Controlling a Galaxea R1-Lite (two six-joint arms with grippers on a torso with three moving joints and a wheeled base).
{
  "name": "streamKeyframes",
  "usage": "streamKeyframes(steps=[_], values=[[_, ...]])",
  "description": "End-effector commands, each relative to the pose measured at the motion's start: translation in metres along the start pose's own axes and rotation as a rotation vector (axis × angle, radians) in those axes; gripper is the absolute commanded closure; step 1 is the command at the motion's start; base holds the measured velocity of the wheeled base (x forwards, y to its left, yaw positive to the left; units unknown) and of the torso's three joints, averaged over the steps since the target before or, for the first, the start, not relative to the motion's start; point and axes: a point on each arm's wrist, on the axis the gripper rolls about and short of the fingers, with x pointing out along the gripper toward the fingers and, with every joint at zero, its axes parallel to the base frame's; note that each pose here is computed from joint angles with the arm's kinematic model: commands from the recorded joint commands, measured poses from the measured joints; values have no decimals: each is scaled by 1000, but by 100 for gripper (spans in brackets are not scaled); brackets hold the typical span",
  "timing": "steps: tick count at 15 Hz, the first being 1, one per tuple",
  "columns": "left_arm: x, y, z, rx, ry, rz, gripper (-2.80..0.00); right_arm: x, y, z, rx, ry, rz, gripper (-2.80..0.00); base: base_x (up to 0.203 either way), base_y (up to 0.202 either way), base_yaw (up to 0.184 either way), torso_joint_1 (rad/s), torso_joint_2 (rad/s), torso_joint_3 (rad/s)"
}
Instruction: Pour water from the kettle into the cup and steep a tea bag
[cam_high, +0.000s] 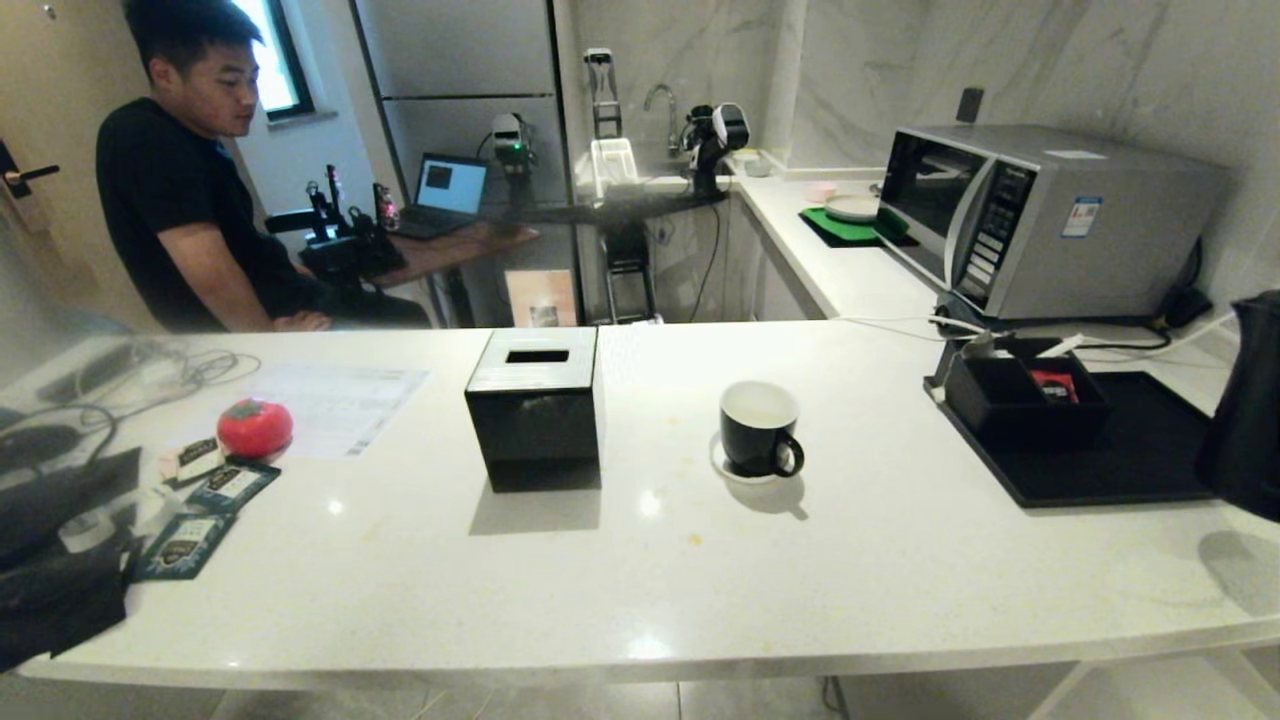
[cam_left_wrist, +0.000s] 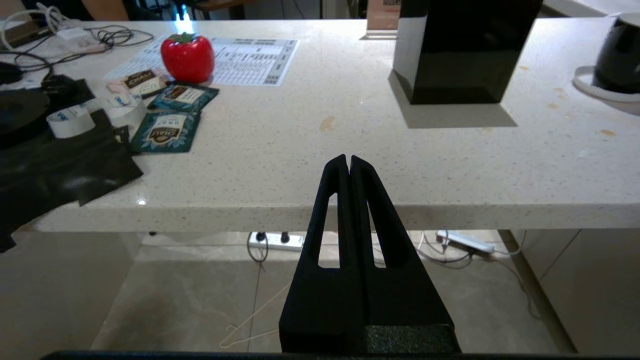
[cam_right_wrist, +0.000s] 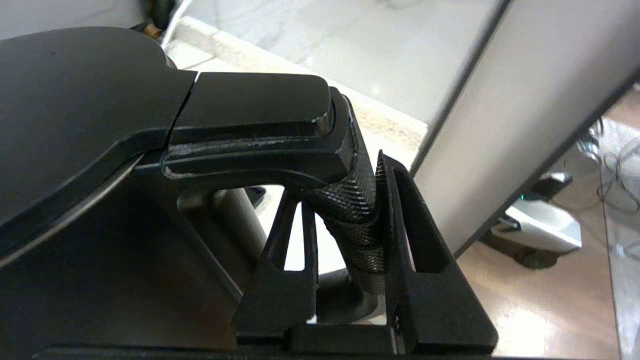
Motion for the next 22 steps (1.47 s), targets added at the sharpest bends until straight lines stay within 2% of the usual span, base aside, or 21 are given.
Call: streamKeyframes(steps=[1,6,15,22], values=[[0,0,0,-1,0,0,0,9,-3,-5,9,18,-30,0,0,0,0,0,0,0],[0,0,0,-1,0,0,0,29,-2,-13,22,28,-59,0,0,0,0,0,0,0],[0,0,0,-1,0,0,0,79,22,-4,33,7,-60,0,0,0,0,0,0,0],[0,0,0,-1,0,0,0,105,35,-21,18,31,-62,0,0,0,0,0,0,0]])
